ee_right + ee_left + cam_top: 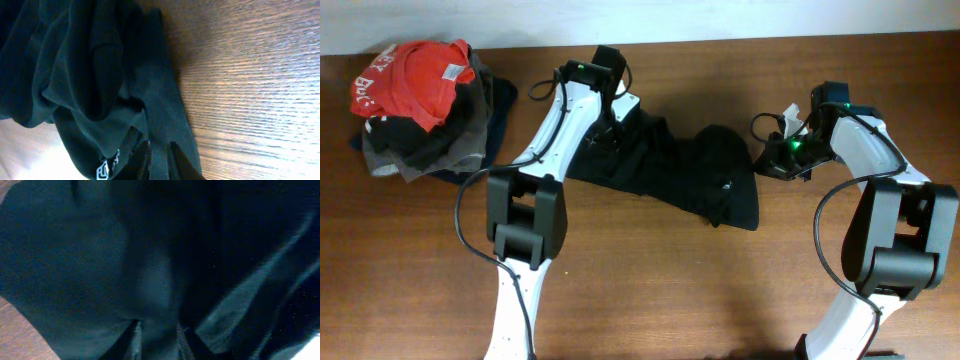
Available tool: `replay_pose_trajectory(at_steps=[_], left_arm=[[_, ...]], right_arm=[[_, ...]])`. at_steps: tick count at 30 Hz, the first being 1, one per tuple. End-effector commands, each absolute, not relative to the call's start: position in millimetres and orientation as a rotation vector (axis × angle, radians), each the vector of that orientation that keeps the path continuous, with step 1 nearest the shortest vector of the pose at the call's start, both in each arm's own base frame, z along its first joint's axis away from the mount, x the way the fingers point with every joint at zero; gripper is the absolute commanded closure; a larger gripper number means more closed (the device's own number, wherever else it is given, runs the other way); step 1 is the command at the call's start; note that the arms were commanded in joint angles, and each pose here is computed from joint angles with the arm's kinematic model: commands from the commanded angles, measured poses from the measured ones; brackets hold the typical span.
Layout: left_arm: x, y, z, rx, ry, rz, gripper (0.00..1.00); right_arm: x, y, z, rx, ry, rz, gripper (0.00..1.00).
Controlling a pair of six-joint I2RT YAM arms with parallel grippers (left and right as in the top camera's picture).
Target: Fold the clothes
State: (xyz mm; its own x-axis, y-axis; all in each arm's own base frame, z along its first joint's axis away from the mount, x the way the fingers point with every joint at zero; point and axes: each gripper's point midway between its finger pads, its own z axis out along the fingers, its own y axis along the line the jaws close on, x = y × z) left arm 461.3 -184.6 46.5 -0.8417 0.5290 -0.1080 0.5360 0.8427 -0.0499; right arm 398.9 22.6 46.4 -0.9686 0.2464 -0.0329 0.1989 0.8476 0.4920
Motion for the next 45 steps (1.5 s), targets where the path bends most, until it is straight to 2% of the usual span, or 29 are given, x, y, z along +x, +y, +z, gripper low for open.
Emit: replay_pose_trajectory(at_steps=[1, 16, 23, 30, 32, 38, 45], left_arm=[[451.0, -204.1, 45.4, 0.883, 2.932, -0.186, 0.77], [419.8, -254.8, 57.5, 1.035, 2.907, -0.24, 0.78], [418.0, -262.4, 101.5, 1.041, 2.865, -0.249, 0.77], [423.5, -272.3, 156.9, 1.024, 2.748, -0.298, 0.76], [432.4, -267.6, 169.6, 0.999, 2.707, -0.258, 0.75], [466.7, -222.2, 192.3, 0.862, 2.651, -0.029, 0.57], [489.9, -166.4, 193.8, 0.713, 2.686, 0.062, 0.57]], right_arm=[[405.4, 18.7, 53.7, 0.327, 2.908, 0.719, 0.8], [407.9, 18.3, 53.9, 0.323, 2.898, 0.716, 0.79], [410.3, 18.1, 54.3, 0.318, 2.889, 0.714, 0.73], [413.3, 18.0, 47.7, 0.315, 2.888, 0.714, 0.61], [413.0, 18.6, 41.8, 0.319, 2.899, 0.718, 0.59], [411.1, 23.6, 23.3, 0.274, 2.925, 0.772, 0.53], [409.6, 32.3, 8.9, 0.259, 2.932, 0.864, 0.54]])
